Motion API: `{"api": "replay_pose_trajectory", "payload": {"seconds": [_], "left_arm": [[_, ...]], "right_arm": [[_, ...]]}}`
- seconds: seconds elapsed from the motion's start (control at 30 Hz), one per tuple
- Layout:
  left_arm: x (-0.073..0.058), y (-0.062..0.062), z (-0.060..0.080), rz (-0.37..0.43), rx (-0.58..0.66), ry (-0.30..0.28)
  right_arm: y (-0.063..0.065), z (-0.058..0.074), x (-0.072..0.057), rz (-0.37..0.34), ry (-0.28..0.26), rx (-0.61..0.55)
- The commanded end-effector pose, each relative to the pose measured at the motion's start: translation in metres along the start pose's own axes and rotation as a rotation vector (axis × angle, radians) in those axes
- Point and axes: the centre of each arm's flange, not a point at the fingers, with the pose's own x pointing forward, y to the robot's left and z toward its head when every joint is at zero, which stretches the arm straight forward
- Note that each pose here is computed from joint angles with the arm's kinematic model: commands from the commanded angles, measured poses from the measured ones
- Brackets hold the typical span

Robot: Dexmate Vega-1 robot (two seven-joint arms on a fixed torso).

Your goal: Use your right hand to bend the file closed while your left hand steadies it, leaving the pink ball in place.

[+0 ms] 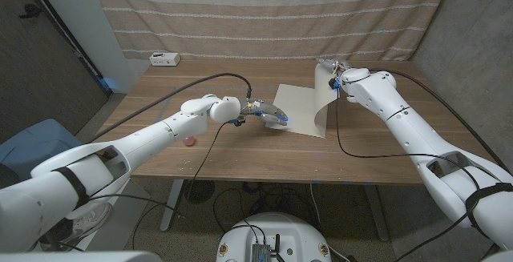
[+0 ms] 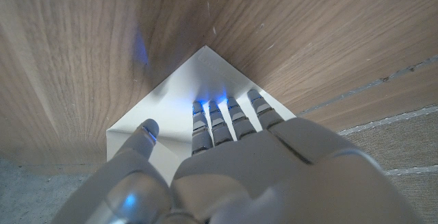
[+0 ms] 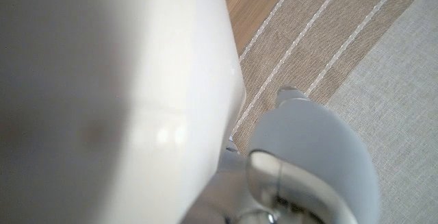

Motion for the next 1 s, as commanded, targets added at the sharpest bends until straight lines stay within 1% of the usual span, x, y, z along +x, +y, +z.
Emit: {"api": "replay_pose_trajectory", "payload": {"seconds": [0.03,0.1,0.27,0.37,0.43,0.57,0.67,0.83,0.9,1.0], "left_arm": [[0.000,0.001,0.001,0.003,0.008,0.004],[0.000,0.001,0.001,0.002,0.007,0.004],[-0.001,0.000,0.002,0.004,0.007,0.003],[-0.002,0.000,0.002,0.005,0.008,0.004],[-0.002,0.000,0.002,0.006,0.010,0.004],[-0.003,0.000,0.002,0.008,0.012,0.004],[-0.003,0.000,0.002,0.011,0.011,0.004],[-0.003,0.000,0.003,0.010,0.015,0.003],[-0.004,0.000,0.003,0.010,0.011,0.002],[-0.003,0.000,0.004,0.010,0.016,0.002]], "right_arm": [[-0.001,-0.013,0.002,0.146,-0.079,0.200],[0.000,-0.014,0.002,0.162,-0.088,0.227],[0.004,-0.017,0.003,0.229,-0.143,0.324],[0.008,-0.019,0.005,0.305,-0.180,0.415],[0.012,-0.019,0.005,0.332,-0.200,0.460],[0.017,-0.021,0.008,0.433,-0.238,0.595],[0.017,-0.021,0.008,0.449,-0.275,0.620],[0.015,-0.022,0.008,0.500,-0.336,0.688],[0.014,-0.022,0.008,0.504,-0.354,0.678],[0.010,-0.021,0.006,0.498,-0.364,0.648]]}}
